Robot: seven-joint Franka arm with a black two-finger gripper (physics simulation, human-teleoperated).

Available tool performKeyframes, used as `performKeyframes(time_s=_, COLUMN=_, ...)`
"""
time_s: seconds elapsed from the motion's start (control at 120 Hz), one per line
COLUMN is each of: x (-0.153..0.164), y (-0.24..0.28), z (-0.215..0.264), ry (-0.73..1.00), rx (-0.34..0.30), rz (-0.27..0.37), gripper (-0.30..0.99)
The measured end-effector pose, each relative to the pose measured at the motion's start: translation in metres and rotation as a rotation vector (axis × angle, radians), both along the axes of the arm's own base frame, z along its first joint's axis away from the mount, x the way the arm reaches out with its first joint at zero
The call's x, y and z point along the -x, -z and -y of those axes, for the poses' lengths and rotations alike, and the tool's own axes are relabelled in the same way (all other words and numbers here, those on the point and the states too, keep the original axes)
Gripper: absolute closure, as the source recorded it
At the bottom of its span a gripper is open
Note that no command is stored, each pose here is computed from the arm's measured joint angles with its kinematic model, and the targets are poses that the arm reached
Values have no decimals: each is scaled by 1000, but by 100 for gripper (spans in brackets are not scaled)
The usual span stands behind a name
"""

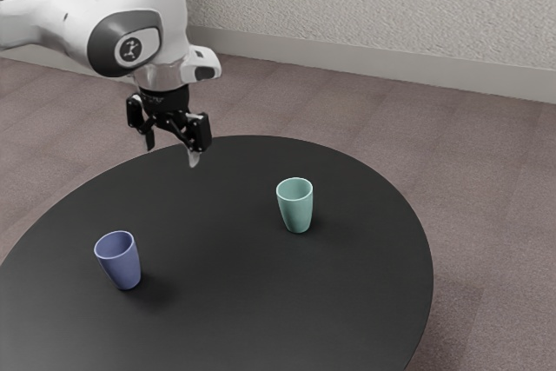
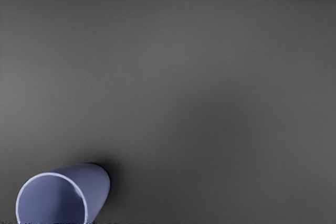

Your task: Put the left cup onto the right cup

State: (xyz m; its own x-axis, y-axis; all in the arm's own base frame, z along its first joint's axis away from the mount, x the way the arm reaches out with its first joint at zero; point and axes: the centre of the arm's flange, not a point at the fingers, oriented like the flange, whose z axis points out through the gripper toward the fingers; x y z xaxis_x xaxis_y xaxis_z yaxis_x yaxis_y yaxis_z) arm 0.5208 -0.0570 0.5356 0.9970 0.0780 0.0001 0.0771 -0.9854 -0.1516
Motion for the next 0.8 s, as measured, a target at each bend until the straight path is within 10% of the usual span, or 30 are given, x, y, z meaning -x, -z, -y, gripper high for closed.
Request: performKeyframes(time_s=0.8, x=16, y=66, z=-51, ry=-216, rx=32, rz=1, gripper=0)
